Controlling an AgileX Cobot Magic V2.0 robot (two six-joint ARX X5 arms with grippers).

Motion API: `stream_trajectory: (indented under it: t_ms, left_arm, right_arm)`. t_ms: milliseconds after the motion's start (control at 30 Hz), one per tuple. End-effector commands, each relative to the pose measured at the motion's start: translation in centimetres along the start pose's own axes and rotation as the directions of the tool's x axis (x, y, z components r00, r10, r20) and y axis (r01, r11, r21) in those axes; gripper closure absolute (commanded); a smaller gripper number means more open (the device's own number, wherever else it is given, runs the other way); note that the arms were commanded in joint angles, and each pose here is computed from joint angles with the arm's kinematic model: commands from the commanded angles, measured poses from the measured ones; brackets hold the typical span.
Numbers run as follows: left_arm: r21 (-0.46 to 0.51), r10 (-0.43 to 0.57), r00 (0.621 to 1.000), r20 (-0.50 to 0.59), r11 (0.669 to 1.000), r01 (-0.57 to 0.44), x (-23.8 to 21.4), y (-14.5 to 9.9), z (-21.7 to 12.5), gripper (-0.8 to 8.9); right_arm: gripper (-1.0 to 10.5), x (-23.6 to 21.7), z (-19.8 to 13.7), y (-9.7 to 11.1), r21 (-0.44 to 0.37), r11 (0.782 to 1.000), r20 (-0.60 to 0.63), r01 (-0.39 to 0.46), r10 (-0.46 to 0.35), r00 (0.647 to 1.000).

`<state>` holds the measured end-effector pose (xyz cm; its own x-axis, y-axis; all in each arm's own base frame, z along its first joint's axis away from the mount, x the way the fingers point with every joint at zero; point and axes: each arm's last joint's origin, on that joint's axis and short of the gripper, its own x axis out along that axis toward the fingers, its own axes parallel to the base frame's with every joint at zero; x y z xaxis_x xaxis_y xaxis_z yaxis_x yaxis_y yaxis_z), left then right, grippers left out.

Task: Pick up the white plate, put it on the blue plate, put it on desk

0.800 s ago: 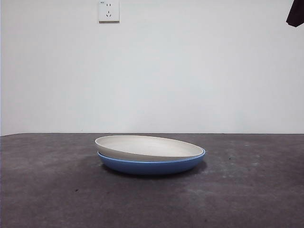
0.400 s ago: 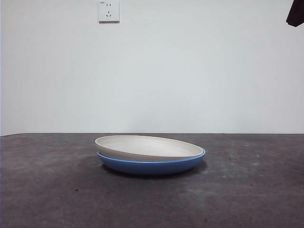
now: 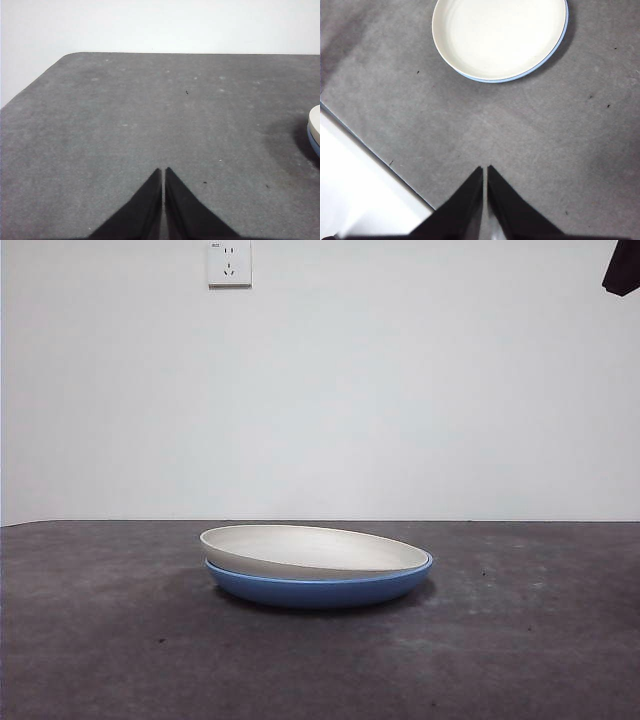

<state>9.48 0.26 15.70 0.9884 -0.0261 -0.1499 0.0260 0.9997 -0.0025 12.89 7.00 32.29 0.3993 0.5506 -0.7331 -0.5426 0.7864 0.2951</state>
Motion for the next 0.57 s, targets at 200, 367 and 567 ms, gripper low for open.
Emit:
stream_trajectory:
  t_ms: [200,367,567]
  left_arm:
    - [-0.008,0.005,1.000,-0.027,1.000,-0.005,0.19,0.04,-0.74,8.03]
    - [-0.008,0.005,1.000,-0.027,1.000,-0.005,0.19,0.04,-0.74,8.03]
    - [-0.008,0.005,1.000,-0.027,1.000,-0.005,0.19,0.04,-0.74,8.03]
  right_arm:
    - [9.4,0.03,0.17,0.11,-0.015,1.000,0.005,-0.005,0.005,1.000]
    - [9.4,0.03,0.17,0.11,-0.015,1.000,0.005,-0.005,0.005,1.000]
    - [9.4,-0.01,0.20,0.03,-0.021,1.000,0.010,0.001,-0.001,1.000]
